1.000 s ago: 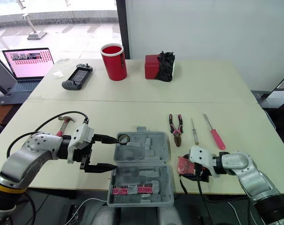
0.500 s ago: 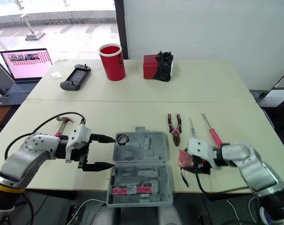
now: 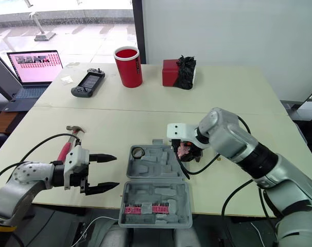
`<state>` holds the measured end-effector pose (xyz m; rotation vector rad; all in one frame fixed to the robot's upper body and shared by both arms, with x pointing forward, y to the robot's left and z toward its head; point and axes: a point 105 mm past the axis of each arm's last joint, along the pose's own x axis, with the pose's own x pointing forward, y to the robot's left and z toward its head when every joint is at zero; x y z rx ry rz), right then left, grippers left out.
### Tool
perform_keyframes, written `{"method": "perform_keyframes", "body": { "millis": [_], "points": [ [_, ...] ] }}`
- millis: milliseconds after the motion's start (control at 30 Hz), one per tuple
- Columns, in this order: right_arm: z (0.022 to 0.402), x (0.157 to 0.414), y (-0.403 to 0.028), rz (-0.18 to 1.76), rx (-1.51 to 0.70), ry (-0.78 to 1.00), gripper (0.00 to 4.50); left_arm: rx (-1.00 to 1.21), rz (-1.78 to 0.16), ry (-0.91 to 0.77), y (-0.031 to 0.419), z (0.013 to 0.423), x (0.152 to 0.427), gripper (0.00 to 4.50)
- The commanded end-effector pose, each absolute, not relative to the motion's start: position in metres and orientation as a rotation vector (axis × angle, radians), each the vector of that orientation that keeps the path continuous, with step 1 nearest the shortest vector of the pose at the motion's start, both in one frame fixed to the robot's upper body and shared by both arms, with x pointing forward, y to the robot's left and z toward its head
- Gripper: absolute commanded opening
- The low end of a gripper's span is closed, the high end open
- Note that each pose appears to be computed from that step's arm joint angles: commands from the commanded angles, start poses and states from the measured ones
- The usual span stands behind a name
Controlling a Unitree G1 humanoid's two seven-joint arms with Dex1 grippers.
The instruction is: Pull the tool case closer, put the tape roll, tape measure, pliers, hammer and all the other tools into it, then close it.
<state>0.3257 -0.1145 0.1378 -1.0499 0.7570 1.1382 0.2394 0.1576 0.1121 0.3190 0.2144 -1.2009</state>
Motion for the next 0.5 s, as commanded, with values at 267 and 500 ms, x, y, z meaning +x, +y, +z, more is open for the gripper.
{"method": "perform_keyframes", "body": {
  "millis": [267,500],
  "points": [
    [0.121,0.346,-0.085,1.133,-1.161,0.691,2.86,0.360,-1.122,0.176,0.161,0.122,0.231,4.50],
    [0.111,0.350,-0.080,1.140,-1.203,0.668,2.86,0.364,-1.119,0.186,0.162,0.123,0.231,4.50]
  ]
}}
